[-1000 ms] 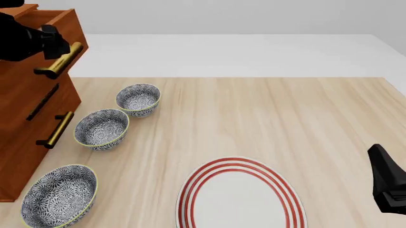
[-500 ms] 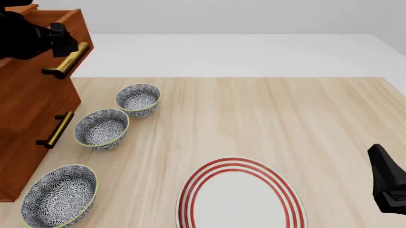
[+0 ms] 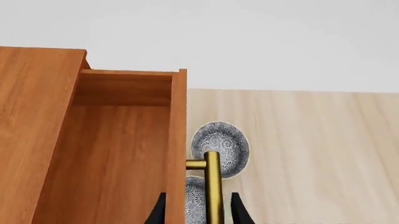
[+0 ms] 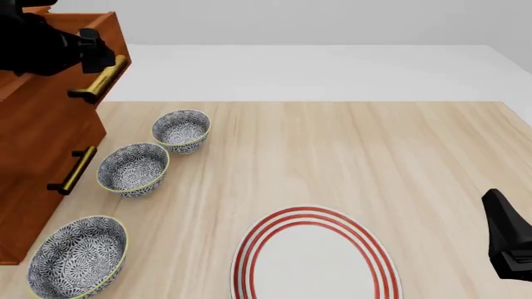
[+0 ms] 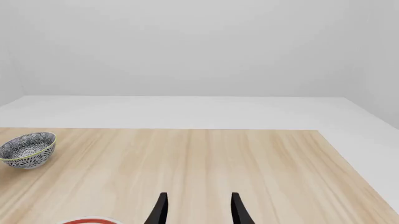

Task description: Open the top drawer of the cabinet.

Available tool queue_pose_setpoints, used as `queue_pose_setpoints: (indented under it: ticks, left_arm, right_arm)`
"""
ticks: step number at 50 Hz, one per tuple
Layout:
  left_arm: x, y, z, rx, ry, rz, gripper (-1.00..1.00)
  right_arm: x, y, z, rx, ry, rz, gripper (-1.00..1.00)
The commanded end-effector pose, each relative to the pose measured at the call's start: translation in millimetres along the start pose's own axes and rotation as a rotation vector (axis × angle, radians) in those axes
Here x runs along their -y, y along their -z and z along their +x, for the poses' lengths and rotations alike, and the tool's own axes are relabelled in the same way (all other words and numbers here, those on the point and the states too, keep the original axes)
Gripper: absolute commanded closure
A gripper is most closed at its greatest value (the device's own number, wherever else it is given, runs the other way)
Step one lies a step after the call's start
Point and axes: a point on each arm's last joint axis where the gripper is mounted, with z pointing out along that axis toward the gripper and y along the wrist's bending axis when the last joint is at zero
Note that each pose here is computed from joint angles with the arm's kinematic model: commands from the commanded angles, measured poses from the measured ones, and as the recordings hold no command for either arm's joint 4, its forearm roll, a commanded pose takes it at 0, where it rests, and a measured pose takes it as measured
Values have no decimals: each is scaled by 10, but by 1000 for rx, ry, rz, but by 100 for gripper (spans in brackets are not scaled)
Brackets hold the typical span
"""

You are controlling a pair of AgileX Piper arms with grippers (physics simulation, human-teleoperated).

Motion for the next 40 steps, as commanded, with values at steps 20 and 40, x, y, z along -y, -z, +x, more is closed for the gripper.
queue_pose_setpoints:
  ticks: [20, 40]
  left_arm:
    - [192, -479, 332, -164, -59, 53, -100]
    - [319, -601, 393, -187, -62, 80, -100]
  right_arm:
    - [0, 0, 0, 0, 0, 0, -100]
    - [0, 0, 0, 0, 0, 0, -100]
